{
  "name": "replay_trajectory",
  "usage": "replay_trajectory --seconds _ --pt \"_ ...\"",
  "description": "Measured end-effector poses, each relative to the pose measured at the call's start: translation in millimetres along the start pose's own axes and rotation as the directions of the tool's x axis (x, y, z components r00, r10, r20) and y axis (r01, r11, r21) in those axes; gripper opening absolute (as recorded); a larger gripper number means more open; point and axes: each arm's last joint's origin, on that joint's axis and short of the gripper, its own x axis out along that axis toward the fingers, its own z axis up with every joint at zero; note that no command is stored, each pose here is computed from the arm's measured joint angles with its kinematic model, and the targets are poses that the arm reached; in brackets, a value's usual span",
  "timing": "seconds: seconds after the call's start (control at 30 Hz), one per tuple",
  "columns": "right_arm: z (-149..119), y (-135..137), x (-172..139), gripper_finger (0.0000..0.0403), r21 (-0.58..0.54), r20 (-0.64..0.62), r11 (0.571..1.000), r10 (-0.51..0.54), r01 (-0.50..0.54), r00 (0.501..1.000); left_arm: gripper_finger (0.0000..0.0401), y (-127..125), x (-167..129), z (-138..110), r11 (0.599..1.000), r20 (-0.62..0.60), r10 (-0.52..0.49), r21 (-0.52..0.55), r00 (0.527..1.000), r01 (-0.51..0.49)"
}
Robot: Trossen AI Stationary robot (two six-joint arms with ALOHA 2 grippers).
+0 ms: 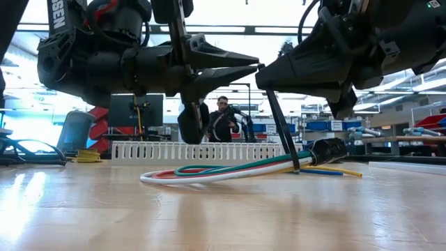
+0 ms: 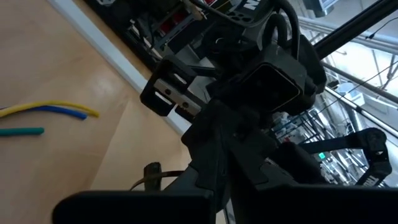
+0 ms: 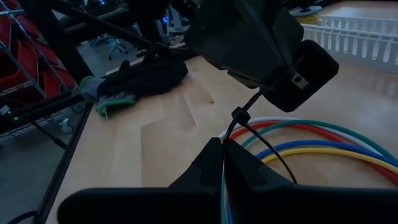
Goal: Ziptie cables
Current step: Insert zip tie on the cable wire
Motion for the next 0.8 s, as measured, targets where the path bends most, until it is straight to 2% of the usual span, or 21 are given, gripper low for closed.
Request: replay_trajectory --seconds 0.2,0.47,0.63,0.8 --pt "1 0 0 0.0 -0.004 0.004 1.0 0.004 -0.004 1.0 0.0004 -1 2 1 1.0 0.003 -0.004 -0.002 1.0 0.004" --pt "1 0 1 0.0 -0.002 -0.001 1.0 0.017 -0.017 1.0 0.0004 -10 12 5 0.998 0.0 -0.058 0.024 0.998 0.058" --pt "1 0 1 0.0 -0.002 -0.001 1.0 0.017 -0.017 1.0 0.0001 -5 12 1 1.0 -0.041 -0.012 0.027 0.999 0.013" --pt "1 0 1 0.0 -0.002 -0.001 1.0 0.016 -0.016 1.0 0.0 -5 12 0 0.997 -0.061 -0.016 0.069 0.998 0.021"
